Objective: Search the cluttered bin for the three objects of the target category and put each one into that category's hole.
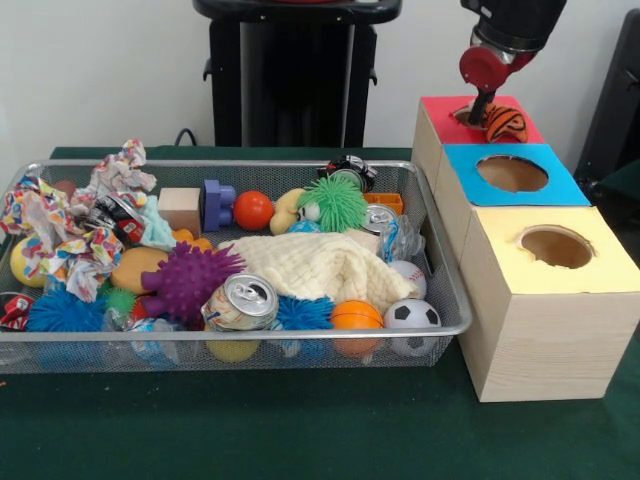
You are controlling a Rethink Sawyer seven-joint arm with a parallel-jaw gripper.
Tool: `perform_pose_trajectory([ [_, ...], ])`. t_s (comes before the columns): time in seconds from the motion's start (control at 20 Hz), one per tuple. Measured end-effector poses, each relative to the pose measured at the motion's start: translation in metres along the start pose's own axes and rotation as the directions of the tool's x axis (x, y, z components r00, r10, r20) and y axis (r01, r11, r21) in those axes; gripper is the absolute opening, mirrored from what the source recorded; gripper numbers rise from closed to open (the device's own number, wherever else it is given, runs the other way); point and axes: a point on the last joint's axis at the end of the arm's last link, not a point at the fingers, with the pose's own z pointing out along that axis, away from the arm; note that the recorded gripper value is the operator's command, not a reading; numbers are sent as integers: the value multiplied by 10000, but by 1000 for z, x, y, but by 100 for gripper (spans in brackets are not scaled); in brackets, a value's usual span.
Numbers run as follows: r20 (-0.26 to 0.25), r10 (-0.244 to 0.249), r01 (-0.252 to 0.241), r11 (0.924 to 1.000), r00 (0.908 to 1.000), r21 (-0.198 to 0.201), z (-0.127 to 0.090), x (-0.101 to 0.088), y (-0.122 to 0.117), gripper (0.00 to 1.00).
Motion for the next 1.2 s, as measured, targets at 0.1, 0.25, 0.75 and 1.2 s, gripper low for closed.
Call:
perform_pose_trajectory([
  [0.1,10,8,-8,10000,10000,20,-1,0,-1,0],
  [0.25,17,13,-13,10000,10000,26,-1,0,-1,0],
  [0.75,72,133,-133,9999,9999,34,-6,1,-4,0],
  [1.2,603,640,-662,9972,9961,349,-35,-6,-31,0],
])
